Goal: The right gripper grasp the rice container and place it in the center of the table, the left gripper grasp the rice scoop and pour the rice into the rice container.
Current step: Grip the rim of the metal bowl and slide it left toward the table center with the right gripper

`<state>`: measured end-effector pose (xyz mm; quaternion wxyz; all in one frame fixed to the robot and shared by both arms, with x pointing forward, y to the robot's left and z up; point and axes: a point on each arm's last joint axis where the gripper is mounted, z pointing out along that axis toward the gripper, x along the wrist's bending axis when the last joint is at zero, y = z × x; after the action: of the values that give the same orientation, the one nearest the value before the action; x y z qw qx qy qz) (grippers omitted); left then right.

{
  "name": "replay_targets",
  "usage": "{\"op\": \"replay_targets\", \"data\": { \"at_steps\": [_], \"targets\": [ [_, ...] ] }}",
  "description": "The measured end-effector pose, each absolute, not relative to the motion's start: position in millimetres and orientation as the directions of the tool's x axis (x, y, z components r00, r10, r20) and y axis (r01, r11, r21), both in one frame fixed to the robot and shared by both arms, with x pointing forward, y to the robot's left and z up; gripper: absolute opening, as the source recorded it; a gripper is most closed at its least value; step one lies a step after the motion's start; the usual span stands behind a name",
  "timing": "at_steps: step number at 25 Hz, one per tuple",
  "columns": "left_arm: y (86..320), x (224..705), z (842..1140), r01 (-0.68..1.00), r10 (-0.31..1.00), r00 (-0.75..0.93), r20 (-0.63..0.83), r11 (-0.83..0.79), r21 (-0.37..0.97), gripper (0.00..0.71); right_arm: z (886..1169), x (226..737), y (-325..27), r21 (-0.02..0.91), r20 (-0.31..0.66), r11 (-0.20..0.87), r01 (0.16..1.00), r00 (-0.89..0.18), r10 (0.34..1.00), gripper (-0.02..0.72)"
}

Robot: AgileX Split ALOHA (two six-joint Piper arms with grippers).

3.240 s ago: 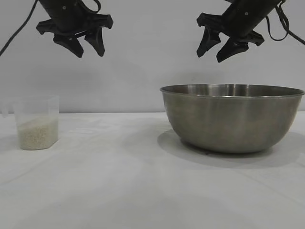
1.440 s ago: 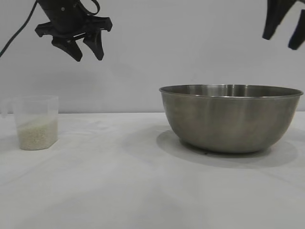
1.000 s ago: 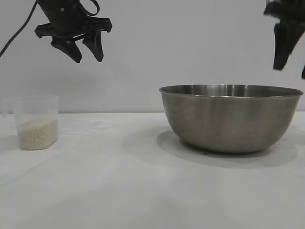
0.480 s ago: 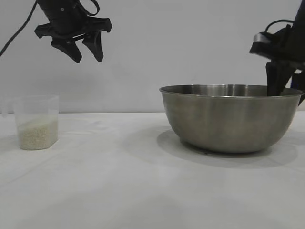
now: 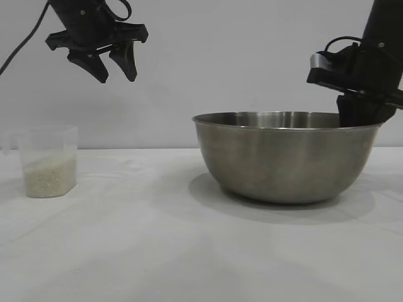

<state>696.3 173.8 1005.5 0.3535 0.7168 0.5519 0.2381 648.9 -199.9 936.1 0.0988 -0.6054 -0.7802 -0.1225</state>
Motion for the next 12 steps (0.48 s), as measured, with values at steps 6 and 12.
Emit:
{"op": "replay_targets", "data": {
  "at_steps": [6,12],
  "targets": [
    [174,696,1005,0.624,0.959,0.278,-0.049,-0.141,0.768,0.370,937,649,-195,0.078,0.329,0.224,0.972,-0.237,0.914,0.323],
    [174,696,1005,0.627,0.959,0.278,-0.049,-0.142,0.766,0.370,947,645,-198,0.077,0.305,0.249,0.966,-0.260,0.916,0.470]
  ]
}}
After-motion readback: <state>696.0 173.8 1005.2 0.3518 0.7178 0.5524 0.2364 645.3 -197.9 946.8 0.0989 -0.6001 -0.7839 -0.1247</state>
